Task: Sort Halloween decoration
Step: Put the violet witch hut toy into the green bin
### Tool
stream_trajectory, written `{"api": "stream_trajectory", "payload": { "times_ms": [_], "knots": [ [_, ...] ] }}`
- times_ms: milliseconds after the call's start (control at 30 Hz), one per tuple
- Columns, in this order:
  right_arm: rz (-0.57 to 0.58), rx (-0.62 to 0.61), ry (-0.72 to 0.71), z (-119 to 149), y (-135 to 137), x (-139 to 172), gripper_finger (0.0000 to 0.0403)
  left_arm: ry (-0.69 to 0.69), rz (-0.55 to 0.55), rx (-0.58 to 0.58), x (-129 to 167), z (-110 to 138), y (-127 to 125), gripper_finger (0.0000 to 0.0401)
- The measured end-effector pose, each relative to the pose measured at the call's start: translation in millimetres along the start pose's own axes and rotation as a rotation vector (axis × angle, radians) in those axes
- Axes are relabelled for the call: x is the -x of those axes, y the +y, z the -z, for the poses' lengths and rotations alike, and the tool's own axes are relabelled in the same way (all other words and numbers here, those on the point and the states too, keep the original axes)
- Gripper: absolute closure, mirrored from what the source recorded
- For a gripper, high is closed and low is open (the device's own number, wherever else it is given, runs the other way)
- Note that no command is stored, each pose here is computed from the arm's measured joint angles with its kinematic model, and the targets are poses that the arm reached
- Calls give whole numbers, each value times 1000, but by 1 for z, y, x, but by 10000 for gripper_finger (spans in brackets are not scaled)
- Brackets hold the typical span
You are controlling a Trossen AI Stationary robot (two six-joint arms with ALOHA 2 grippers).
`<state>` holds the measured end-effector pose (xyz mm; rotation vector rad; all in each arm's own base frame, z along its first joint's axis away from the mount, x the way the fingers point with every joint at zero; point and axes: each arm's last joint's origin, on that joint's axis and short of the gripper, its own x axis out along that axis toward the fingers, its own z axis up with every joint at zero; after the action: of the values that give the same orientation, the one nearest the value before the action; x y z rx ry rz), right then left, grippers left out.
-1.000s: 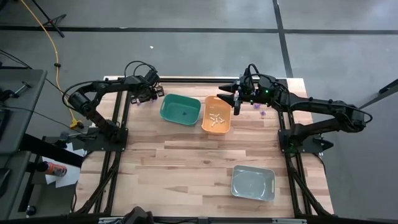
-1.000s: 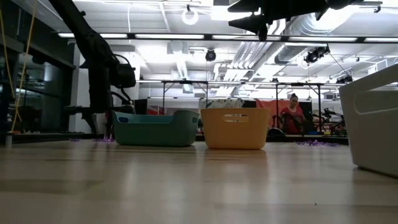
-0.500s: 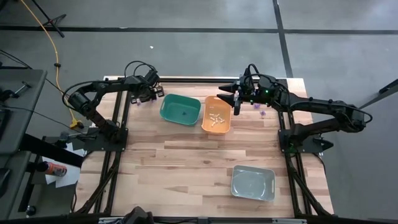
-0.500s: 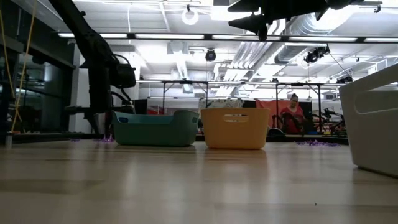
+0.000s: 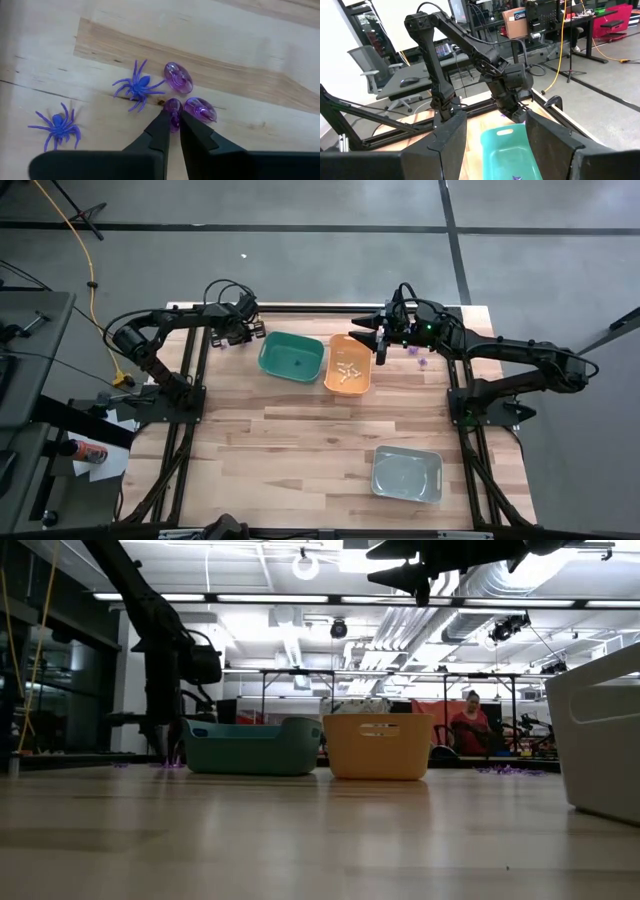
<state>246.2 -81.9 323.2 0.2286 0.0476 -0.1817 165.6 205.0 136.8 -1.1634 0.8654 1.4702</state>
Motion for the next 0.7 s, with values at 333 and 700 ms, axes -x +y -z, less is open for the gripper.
{"api": "stream_trajectory", "payload": {
  "times_ms": [333, 700],
  "knots": [
    [0, -1, 0, 0, 0, 0, 204, -13, 17, -9, 1, -2, 0, 391],
    [0, 0, -1, 0, 0, 0, 204, 12, 60, -98, 19, -2, 6, 392]
  ]
}}
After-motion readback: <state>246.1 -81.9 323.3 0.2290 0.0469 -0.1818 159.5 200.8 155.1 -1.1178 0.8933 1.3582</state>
